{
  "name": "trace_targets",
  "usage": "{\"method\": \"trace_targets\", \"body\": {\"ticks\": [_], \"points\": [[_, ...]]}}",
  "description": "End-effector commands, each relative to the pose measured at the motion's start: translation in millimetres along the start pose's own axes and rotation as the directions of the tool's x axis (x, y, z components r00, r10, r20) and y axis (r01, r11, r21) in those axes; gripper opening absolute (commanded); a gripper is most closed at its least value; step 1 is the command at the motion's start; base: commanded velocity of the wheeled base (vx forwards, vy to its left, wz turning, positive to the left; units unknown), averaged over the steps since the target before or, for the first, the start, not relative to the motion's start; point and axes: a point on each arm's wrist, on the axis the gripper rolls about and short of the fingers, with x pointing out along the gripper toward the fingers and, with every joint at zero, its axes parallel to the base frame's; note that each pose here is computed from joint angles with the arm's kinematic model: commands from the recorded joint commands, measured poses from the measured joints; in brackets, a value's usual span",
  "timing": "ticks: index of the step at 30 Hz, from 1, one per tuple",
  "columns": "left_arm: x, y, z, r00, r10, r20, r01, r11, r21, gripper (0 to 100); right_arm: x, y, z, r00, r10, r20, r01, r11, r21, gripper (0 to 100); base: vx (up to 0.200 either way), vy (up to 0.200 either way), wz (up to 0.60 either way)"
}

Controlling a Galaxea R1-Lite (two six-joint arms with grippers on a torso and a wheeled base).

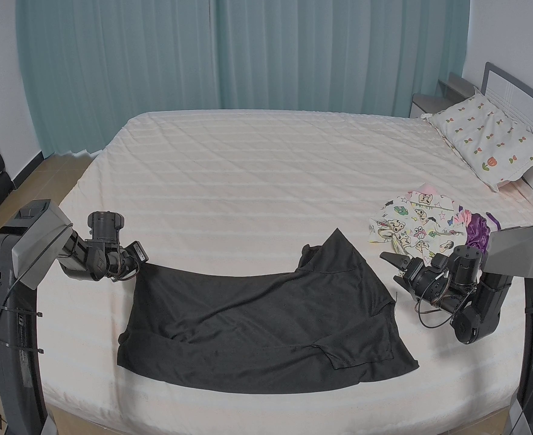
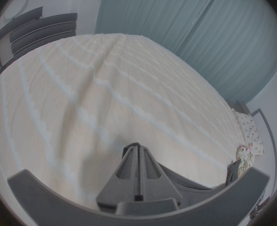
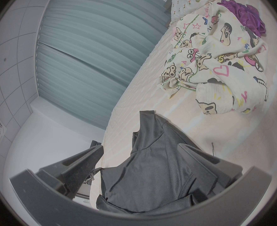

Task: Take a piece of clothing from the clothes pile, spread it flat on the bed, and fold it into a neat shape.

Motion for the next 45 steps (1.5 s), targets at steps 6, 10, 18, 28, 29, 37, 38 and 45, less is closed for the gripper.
{"method": "trace_targets", "body": {"ticks": [6,10,18,28,29,37,38,45], "points": [[23,5,7,0.999,-0.003,0.035,0.003,1.000,-0.021,0,1,-1,-1,1.000,-0.002,-0.002,0.002,1.000,0.001,100,0.000,0.000,0.00],[30,6,4,1.000,-0.001,0.031,0.002,1.000,-0.020,0,1,-2,-2,1.000,-0.003,-0.003,0.003,1.000,0.001,100,0.000,0.000,0.00],[28,6,12,0.999,-0.010,0.051,0.015,0.995,-0.094,100,0,-2,-2,1.000,-0.006,-0.006,0.006,1.000,0.003,100,0.000,0.000,0.00],[-35,20,17,0.997,-0.061,-0.052,0.050,0.982,-0.183,100,-1,-3,-4,1.000,-0.013,-0.009,0.013,1.000,0.004,100,0.000,0.000,0.00],[-41,21,13,0.995,-0.065,-0.069,0.051,0.981,-0.185,100,-2,-2,-4,1.000,-0.013,-0.011,0.013,1.000,0.005,100,0.000,0.000,0.00],[-58,23,-7,0.983,-0.137,-0.120,0.118,0.981,-0.155,100,-1,-1,-8,1.000,-0.013,-0.022,0.013,1.000,0.005,100,-0.150,0.000,0.00],[-57,21,-7,0.983,-0.143,-0.114,0.125,0.981,-0.150,100,-1,-1,-9,1.000,-0.013,-0.025,0.013,1.000,0.004,100,0.000,0.000,0.00],[-29,14,-1,0.988,-0.138,-0.073,0.125,0.980,-0.154,100,-1,-1,-10,1.000,-0.016,-0.027,0.016,1.000,0.004,100,0.000,0.000,0.00]]}}
